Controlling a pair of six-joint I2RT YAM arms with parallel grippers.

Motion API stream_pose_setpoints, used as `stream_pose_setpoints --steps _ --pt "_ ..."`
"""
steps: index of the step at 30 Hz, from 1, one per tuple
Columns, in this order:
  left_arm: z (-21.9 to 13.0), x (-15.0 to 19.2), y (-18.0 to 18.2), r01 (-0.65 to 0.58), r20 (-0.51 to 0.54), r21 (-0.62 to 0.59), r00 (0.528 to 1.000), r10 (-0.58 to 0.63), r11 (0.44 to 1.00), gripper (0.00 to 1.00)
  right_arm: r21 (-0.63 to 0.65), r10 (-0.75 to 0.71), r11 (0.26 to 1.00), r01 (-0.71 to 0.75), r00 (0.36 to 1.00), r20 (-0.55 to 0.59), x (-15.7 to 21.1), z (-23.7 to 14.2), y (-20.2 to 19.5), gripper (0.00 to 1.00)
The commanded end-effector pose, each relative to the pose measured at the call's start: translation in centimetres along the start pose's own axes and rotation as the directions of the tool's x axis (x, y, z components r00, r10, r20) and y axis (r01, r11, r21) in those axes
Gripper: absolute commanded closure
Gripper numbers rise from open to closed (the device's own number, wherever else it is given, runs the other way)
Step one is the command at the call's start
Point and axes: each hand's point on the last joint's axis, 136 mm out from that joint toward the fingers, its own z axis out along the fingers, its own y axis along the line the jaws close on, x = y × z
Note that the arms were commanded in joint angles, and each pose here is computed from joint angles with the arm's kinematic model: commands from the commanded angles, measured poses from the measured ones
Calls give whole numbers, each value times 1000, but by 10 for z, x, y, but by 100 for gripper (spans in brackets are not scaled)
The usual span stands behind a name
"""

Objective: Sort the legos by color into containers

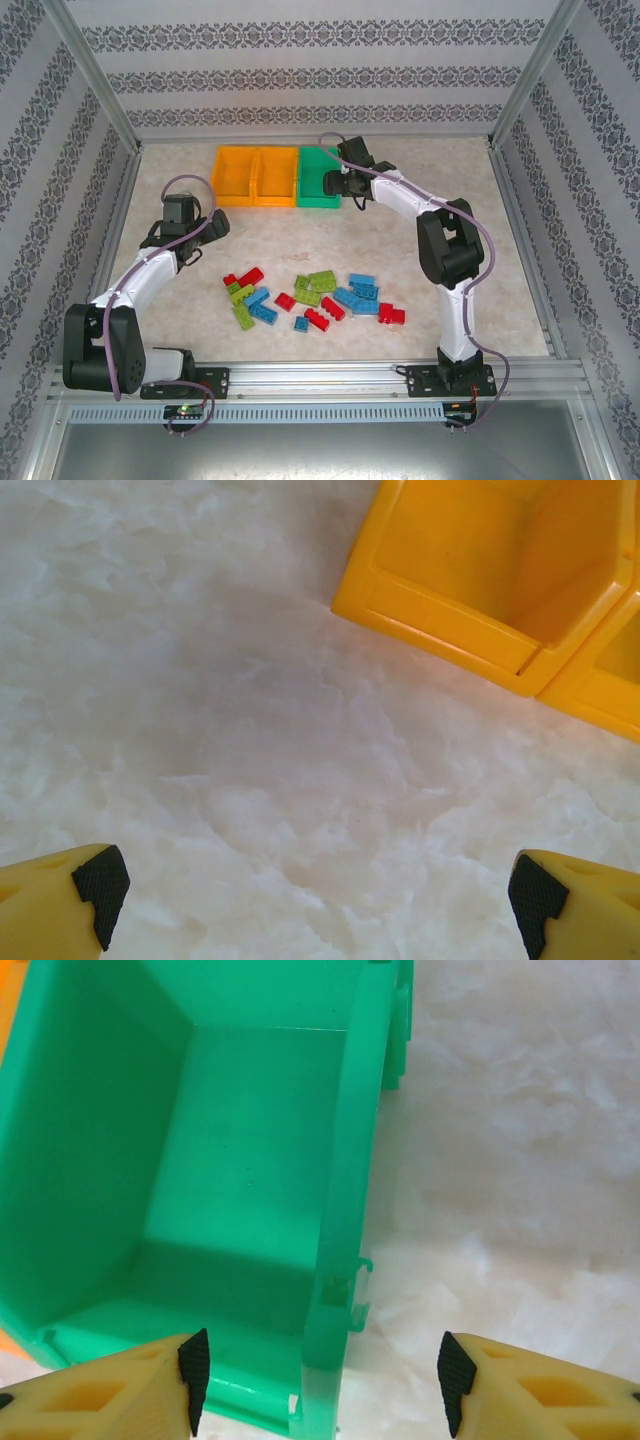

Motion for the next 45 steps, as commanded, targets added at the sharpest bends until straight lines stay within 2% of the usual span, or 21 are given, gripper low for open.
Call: stream_pose_setpoints --steps 1,7,11,13,16,27,31,39,43,45 --pt "-1 10 -1 8 -31 8 999 -8 1000 1 64 13 998 -12 1000 -11 1 8 -8 40" --pt "-3 13 -1 12 -39 10 999 -11 1000 1 98 0 995 0 1000 4 -2 9 -14 54" --pt "-5 14 0 16 -38 8 999 -15 1000 1 106 1 994 0 1000 -9 0 11 -23 68" --pt "-6 15 1 14 -41 5 999 -13 1000 1 104 13 994 -11 1000 -21 4 9 -30 80" --pt "-7 15 2 14 -41 0 999 -14 1000 1 99 25 995 -24 1000 -13 10 0 -46 88" --pt "-9 18 -3 31 -45 26 999 -30 999 1 172 -11 985 22 998 -69 77 -47 -106 89" --pt "-11 21 -5 29 -45 34 999 -28 999 1 126 20 992 -10 997 -76 91 -60 -107 90" --pt "-18 25 -3 23 -38 37 999 -22 999 1 100 -44 993 57 990 -132 109 -75 -98 93" --pt "-20 28 -2 25 -38 40 999 -23 999 1 133 -35 990 52 991 -132 116 -81 -103 85" --pt "-20 30 -3 21 -40 46 999 -19 999 1 157 -31 986 49 993 -113 113 -87 -106 74"
